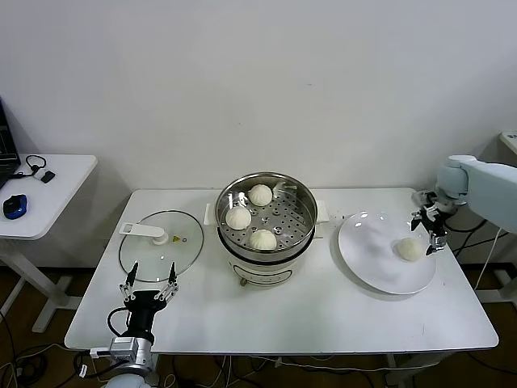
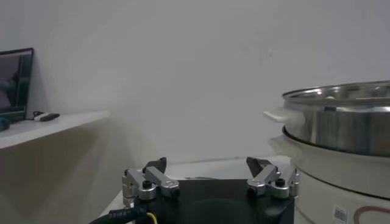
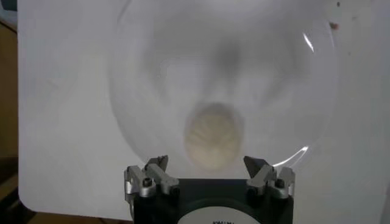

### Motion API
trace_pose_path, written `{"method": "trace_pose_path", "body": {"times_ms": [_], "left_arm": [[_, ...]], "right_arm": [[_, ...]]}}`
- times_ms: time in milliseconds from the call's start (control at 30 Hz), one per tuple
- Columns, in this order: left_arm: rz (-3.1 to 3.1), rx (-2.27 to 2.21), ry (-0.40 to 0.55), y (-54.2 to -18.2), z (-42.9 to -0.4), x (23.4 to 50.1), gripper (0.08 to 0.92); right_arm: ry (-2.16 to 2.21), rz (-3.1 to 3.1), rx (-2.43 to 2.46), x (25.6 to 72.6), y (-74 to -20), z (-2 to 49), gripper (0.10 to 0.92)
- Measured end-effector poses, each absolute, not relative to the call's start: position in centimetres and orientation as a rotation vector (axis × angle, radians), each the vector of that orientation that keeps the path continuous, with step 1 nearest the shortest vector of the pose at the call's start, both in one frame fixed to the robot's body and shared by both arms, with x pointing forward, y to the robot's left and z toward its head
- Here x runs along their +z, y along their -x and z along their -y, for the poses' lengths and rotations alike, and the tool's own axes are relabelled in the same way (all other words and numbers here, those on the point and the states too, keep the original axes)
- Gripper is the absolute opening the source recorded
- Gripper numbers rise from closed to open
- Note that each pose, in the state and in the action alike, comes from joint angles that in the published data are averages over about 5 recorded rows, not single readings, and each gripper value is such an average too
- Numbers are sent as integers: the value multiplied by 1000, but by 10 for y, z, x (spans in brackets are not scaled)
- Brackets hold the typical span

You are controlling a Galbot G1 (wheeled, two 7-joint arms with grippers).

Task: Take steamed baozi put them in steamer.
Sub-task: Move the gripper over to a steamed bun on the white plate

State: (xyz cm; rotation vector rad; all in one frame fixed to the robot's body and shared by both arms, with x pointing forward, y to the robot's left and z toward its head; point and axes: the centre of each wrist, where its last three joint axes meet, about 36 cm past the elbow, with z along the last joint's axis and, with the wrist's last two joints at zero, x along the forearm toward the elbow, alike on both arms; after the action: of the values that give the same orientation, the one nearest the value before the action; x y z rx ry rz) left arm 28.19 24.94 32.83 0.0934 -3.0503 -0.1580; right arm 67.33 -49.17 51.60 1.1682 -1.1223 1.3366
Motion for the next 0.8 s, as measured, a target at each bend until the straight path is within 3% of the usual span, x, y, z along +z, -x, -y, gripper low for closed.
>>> {"method": "trace_pose_path", "body": {"times_ms": [800], "left_arm": [[3046,-173,-92,-283,-251,327,823]], "right_arm": [[-1168,1137,1316,466,-680,498,815]]}}
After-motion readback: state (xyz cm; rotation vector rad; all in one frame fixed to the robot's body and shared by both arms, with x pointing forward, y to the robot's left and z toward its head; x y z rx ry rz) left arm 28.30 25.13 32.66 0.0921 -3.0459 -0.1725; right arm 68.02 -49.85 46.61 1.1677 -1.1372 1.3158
